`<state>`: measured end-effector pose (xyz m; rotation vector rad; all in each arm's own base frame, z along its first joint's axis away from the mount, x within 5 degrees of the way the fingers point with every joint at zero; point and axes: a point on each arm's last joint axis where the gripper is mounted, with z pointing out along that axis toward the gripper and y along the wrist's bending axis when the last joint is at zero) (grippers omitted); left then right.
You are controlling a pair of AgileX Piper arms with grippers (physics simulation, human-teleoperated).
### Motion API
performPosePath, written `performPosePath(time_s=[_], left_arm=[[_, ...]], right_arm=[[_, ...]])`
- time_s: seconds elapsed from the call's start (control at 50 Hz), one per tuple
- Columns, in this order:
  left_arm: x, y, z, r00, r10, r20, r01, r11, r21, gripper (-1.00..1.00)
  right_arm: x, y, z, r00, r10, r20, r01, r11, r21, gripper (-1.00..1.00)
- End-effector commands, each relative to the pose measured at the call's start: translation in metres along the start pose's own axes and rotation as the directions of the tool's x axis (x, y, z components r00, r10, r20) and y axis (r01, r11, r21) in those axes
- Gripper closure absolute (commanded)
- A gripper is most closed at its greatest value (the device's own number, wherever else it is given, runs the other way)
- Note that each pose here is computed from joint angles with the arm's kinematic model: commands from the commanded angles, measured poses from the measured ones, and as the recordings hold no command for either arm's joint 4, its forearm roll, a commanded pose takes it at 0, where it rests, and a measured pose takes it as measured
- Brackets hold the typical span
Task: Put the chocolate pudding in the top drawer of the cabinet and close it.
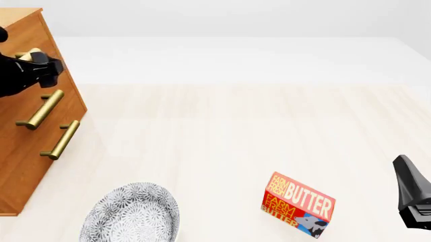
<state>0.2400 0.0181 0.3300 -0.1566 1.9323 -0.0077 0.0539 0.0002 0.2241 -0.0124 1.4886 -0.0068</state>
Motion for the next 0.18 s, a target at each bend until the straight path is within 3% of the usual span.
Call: performPosePath(time_s=[0.02,0.18], left_arm=[[0.005,-0.002,-0.011,1.000,-0.001,0.011,0.000,1.000,0.012,-1.00],[0.002,-0.003,-0.024,1.000,0.011,0.019,-0.012,1.000,0.015,-1.00]], right_arm=[[0.000,0.000,0.000,1.000,0.000,0.000,0.000,1.000,0.000,-1.00],[0.000,0.000,0.000,1.000,0.000,0.000,0.000,1.000,0.000,-1.00]])
